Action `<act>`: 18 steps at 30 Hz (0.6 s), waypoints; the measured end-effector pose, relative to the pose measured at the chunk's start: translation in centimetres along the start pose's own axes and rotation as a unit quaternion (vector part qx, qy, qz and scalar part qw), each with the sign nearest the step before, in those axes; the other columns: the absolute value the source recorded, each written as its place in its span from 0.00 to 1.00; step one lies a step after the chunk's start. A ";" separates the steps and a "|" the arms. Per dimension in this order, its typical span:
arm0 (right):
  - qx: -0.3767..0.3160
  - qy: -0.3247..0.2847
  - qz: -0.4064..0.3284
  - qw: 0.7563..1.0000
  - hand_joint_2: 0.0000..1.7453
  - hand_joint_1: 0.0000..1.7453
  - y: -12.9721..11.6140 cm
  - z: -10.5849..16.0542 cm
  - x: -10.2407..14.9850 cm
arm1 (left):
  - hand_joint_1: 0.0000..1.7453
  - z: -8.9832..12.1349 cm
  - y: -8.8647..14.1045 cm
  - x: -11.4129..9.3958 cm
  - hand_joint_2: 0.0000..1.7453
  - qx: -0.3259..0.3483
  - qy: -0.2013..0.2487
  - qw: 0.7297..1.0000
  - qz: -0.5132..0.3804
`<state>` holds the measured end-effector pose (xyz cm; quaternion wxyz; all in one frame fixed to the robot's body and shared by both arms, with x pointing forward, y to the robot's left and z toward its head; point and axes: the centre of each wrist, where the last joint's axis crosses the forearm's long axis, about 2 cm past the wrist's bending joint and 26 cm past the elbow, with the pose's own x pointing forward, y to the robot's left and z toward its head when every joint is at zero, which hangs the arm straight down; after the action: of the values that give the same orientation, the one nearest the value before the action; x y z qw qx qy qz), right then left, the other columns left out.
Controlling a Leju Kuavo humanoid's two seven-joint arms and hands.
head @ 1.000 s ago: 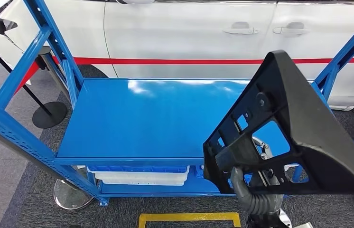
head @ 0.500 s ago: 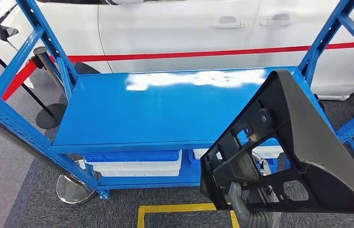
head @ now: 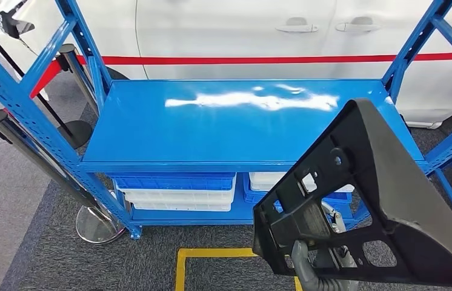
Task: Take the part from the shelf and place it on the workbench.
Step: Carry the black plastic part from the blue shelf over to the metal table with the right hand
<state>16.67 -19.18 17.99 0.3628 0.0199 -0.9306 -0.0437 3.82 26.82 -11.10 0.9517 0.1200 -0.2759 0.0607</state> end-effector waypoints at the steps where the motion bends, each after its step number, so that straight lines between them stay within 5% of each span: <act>1: -0.001 0.001 0.000 1.000 1.00 1.00 0.0 0.2 0.1 | 0.00 0.0 0.0 0.0 0.00 0.000 0.001 1.000 0.000; 18: -0.037 0.017 0.014 0.999 1.00 1.00 -0.2 2.2 1.0 | 0.00 0.2 -0.1 -0.3 0.00 -0.001 0.008 1.000 0.004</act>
<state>14.45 -19.32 17.08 0.3800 -0.0062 -0.9221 -0.0722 3.43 26.64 -11.13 0.9537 0.1177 -0.2688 0.0657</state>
